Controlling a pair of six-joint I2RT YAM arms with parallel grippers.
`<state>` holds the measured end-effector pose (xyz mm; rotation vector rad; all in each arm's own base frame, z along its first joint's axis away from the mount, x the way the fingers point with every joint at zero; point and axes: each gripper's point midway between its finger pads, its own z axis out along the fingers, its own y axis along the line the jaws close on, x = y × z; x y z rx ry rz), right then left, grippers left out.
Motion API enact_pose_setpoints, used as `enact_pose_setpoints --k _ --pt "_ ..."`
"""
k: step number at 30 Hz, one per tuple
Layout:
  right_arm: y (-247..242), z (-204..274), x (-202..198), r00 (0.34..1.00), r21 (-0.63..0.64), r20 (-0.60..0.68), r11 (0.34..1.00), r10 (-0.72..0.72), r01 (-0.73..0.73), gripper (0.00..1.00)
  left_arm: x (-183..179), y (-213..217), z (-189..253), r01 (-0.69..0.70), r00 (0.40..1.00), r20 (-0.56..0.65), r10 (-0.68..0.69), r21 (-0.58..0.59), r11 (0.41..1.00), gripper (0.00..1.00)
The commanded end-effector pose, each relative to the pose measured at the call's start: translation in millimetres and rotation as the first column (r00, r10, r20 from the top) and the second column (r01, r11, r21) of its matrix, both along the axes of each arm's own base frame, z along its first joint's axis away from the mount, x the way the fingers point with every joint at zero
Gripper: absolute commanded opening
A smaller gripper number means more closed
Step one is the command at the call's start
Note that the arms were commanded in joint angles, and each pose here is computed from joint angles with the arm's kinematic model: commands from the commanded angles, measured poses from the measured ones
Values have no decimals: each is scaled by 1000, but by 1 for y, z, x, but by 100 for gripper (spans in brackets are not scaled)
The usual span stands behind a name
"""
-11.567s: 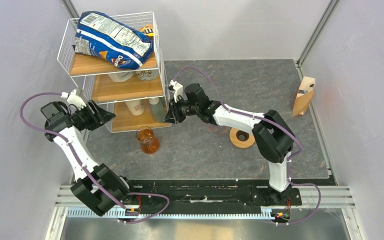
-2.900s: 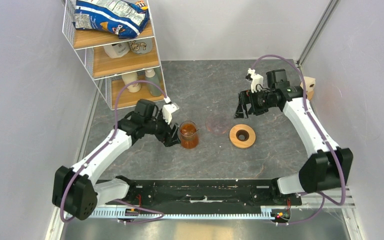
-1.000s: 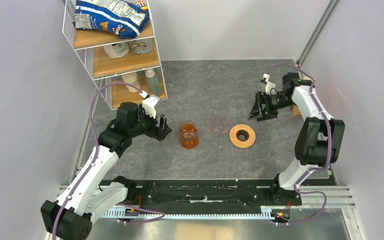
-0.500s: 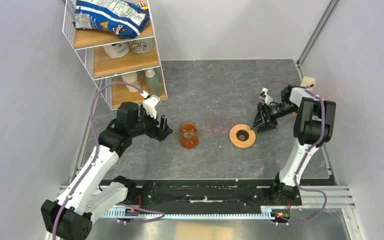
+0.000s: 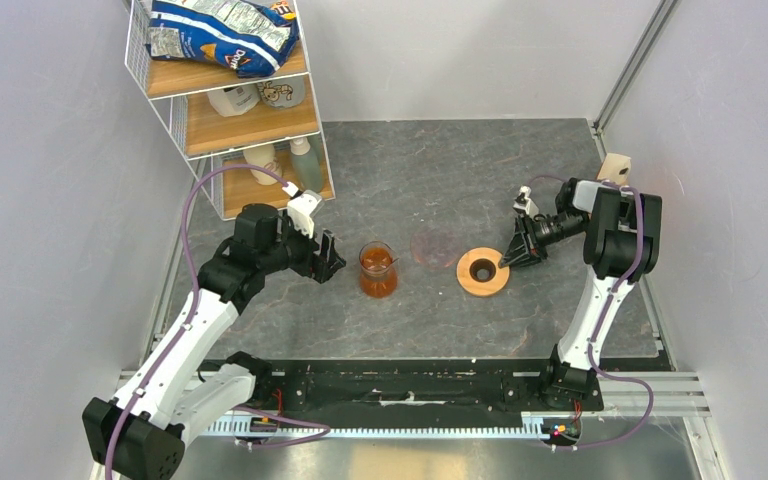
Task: Place the coffee filter in the dripper
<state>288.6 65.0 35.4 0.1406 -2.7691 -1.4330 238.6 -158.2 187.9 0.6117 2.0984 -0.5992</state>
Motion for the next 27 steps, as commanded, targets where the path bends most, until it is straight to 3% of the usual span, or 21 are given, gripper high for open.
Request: enact_pose_setpoints --k 1,5,10,17,20,27 --pt "5 23 -9 1000 45 28 999 2 -3 26 0 -3 6 32 999 40 -32 -8 999 83" --pt "5 37 -13 999 57 47 998 -3 0 0 0 -3 7 32 999 40 -32 -11 999 83" --pt "-4 76 -14 992 101 104 993 -65 55 0 -1 -2 7 28 999 43 -28 -11 1000 83" --pt "-20 167 -26 959 216 235 971 -156 105 0 3 1 11 2 998 60 -1 -6 1000 83" --pt "-6 194 -25 946 285 260 952 -192 115 0 5 1 14 -5 998 60 6 -12 1000 83" --pt "63 241 -20 949 443 293 896 -116 -27 0 2 0 36 -2 997 76 4 -26 1000 83"
